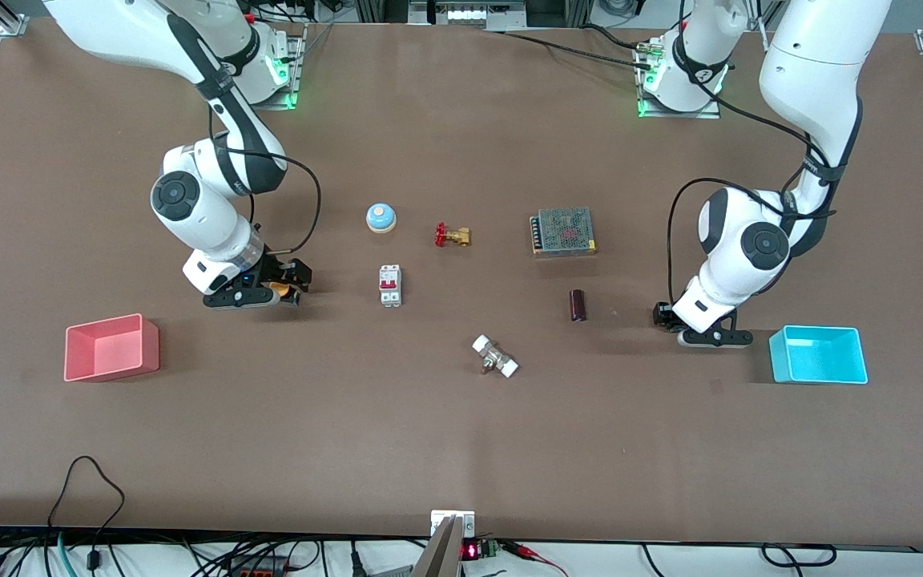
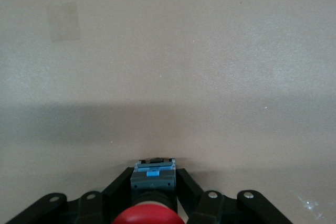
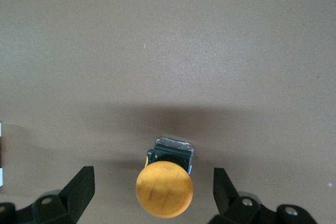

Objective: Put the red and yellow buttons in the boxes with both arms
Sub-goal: 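Lower both grippers and close them on the yellow and red buttons, then carry the yellow button to the pink box while the left gripper carries red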

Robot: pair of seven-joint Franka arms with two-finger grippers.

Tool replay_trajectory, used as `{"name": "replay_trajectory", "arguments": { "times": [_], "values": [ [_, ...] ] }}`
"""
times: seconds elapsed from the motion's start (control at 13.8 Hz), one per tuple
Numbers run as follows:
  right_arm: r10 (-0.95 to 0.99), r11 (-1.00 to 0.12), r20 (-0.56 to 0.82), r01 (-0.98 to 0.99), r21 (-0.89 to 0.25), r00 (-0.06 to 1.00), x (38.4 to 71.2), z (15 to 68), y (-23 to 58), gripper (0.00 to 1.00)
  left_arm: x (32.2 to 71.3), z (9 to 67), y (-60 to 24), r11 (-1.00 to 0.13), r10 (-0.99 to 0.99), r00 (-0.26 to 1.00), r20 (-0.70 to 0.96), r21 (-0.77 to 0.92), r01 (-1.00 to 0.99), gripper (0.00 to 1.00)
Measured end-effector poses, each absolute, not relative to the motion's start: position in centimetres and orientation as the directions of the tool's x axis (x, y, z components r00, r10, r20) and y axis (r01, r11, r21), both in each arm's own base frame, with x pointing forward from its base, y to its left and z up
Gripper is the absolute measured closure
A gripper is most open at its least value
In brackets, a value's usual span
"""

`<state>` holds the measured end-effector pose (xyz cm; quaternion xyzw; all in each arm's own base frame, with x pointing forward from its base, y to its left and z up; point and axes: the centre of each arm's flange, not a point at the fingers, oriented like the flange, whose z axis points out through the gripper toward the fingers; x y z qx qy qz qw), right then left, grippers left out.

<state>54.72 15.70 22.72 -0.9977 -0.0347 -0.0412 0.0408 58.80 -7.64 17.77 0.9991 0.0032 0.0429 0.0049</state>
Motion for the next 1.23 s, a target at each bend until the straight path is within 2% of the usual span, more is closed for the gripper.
{"name": "replay_trajectory", "arguments": {
  "times": [0.14, 0.22, 0.29, 0.36, 0.51, 0.58, 0.65, 0.8, 1.01, 1.23],
  "values": [
    [0.07, -0.994, 0.083, 0.077, -0.077, 0.994, 54.7, 22.4, 15.7, 0.05, 59.4, 18.9, -7.2, -1.0, 0.012, 0.994, 0.106, 0.01, 0.011, 0.61],
    [0.078, -0.994, 0.084, 0.084, -0.072, 0.993, 54.7, 22.4, 15.7, 0.15, 59.9, 20.0, -6.8, -1.0, 0.011, 0.994, 0.111, 0.008, 0.011, 0.61],
    [0.09, -0.993, 0.086, 0.096, -0.065, 0.992, 54.7, 22.3, 15.8, 0.15, 60.7, 21.5, -6.2, -1.0, 0.003, 0.995, 0.097, 0.004, 0.002, 0.61],
    [0.101, -0.993, 0.088, 0.106, -0.058, 0.991, 54.6, 22.2, 15.8, 0.22, 61.8, 23.5, -5.1, -1.0, -0.012, 0.997, 0.071, 0.0, -0.012, 0.61],
    [0.11, -0.992, 0.087, 0.115, -0.053, 0.99, 54.6, 22.1, 15.8, 0.46, 64.0, 27.8, -2.0, -0.999, -0.037, 0.999, 0.024, -0.002, -0.037, 0.61],
    [0.11, -0.992, 0.086, 0.115, -0.053, 0.99, 54.6, 22.0, 15.8, 0.52, 64.8, 29.8, 0.0, -0.999, -0.045, 0.999, 0.017, -0.001, -0.045, 0.61],
    [0.111, -0.992, 0.086, 0.116, -0.052, 0.99, 54.6, 22.0, 15.8, 0.52, 65.4, 31.2, 2.0, -0.999, -0.048, 0.999, 0.02, -0.002, -0.048, 0.61],
    [0.116, -0.991, 0.087, 0.121, -0.049, 0.989, 54.6, 22.0, 15.8, 0.64, 65.9, 32.4, 6.5, -0.998, -0.055, 0.998, 0.032, -0.012, -0.054, 0.61],
    [0.119, -0.991, 0.09, 0.124, -0.047, 0.989, 54.7, 22.0, 15.8, 0.63, 66.3, 31.3, 12.8, -0.999, -0.041, 0.999, 0.03, -0.029, -0.04, 0.61],
    [0.134, -0.989, 0.111, 0.139, -0.038, 0.985, 55.7, 23.6, 15.4, 0.63, 67.5, 27.3, 16.4, -0.999, -0.014, 1.0, 0.017, -0.039, -0.013, 0.61]
  ]
}}
